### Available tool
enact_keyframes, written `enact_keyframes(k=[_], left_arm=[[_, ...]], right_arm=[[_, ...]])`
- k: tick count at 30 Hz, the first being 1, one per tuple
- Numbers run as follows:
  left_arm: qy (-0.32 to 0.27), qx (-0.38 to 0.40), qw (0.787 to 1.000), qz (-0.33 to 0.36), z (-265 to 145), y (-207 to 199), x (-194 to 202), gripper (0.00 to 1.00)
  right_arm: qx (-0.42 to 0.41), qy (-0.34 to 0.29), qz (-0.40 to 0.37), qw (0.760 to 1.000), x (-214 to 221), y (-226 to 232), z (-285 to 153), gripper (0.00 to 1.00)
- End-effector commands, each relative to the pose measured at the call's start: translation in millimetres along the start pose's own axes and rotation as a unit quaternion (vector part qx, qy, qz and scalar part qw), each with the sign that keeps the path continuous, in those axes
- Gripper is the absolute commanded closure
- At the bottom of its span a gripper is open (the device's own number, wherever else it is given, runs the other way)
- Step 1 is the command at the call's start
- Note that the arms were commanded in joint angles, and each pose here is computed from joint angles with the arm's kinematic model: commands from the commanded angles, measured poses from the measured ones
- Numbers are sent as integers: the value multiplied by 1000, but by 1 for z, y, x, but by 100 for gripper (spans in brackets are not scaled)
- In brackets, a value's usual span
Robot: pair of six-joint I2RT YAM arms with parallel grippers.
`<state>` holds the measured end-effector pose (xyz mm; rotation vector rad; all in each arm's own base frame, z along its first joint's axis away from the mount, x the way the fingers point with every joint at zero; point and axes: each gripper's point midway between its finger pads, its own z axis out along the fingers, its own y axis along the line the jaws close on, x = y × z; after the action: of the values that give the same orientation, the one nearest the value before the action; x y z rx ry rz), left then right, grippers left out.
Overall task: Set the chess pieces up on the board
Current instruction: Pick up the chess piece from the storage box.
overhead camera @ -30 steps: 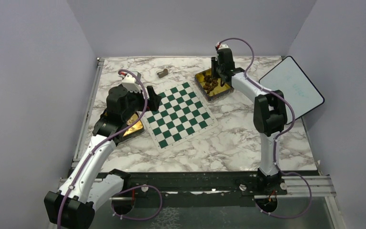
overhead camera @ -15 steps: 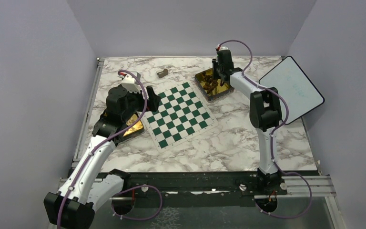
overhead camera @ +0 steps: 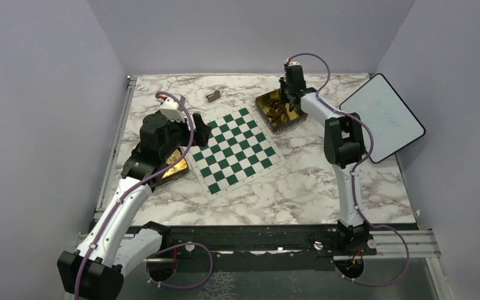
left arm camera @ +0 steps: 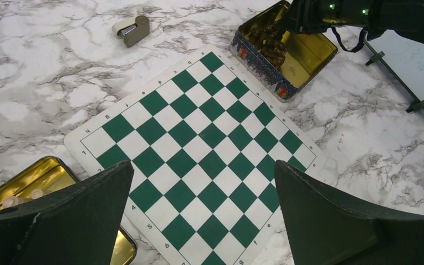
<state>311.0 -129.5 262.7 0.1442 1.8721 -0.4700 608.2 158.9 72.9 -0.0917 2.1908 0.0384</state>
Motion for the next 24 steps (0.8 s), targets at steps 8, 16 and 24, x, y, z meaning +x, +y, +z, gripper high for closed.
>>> enact_keyframes(k=[8,16,24], left_arm=[[-4,-4,1000,7,2,1,-4,1],[-5,-5,1000,8,1,1,-4,1],[-5,-5,1000,8,2,1,-4,1]], right_arm=[[7,23,2,1000,11,-7,12,71],[-1,25,2,1000,10,-4,13,82],[12,33,-5,999,13,-10,9,75]])
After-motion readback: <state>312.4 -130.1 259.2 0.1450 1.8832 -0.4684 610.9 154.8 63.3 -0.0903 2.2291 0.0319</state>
